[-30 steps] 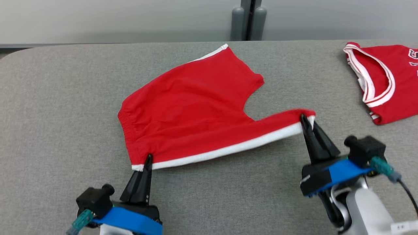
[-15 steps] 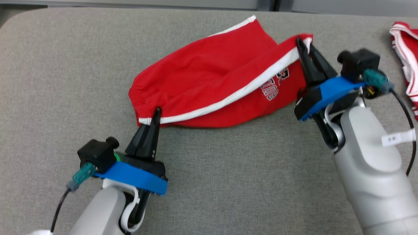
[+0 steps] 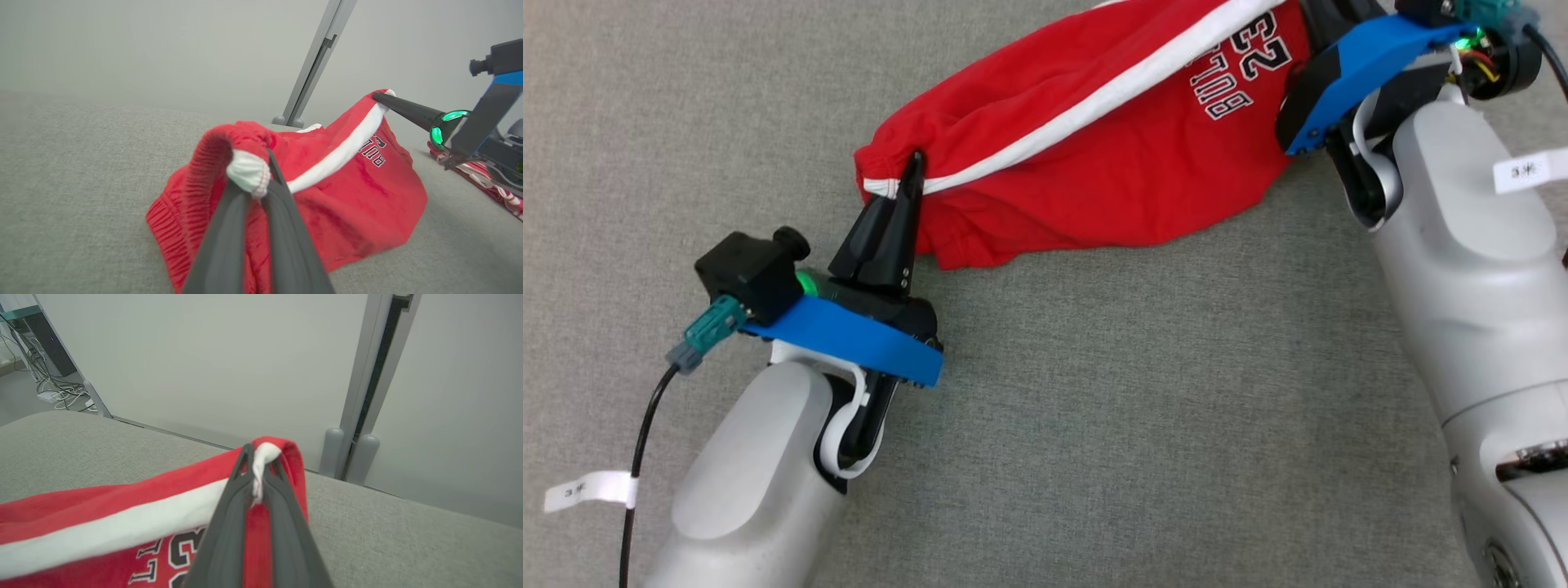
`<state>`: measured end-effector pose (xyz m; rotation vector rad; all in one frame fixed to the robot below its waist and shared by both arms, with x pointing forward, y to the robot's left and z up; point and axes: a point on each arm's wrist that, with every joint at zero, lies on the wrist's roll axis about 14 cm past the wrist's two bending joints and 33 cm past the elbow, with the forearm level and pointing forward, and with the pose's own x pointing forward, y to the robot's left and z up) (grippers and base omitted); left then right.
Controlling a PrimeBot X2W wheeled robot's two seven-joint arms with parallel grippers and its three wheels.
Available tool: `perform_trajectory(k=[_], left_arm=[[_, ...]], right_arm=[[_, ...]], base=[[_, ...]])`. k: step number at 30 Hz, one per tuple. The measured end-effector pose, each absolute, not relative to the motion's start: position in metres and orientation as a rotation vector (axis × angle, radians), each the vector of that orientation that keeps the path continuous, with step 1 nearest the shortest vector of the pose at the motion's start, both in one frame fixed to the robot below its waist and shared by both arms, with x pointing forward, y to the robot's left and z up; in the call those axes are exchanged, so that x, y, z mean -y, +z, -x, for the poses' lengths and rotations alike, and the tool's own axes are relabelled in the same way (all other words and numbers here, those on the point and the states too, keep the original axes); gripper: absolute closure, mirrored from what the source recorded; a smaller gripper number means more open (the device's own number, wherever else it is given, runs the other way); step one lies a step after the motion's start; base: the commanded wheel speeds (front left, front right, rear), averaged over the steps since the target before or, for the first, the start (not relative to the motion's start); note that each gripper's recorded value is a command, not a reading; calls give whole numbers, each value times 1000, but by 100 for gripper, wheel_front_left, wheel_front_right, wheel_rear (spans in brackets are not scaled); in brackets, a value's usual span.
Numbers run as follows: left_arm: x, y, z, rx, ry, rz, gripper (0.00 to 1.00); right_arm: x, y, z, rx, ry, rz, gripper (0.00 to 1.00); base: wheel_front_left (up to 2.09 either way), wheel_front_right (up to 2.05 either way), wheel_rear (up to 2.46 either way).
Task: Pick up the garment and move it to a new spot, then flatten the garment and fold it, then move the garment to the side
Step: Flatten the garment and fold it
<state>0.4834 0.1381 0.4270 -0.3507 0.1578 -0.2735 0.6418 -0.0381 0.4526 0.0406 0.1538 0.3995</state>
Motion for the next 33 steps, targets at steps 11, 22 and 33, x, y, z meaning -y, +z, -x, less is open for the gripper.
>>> perform_trajectory(k=[11, 22, 33], left_arm=[[-146, 419, -498, -166, -243, 339, 0], [-176, 446, -475, -72, -148, 304, 0], [-232, 476, -443, 34, 41, 221, 0]], right_arm=[[21, 426, -655, -211, 415, -46, 0], [49, 433, -644, -195, 398, 53, 0], [87, 414, -608, -296, 363, 122, 0]], base=[[0, 0, 0], [0, 0, 0], [0, 0, 0]])
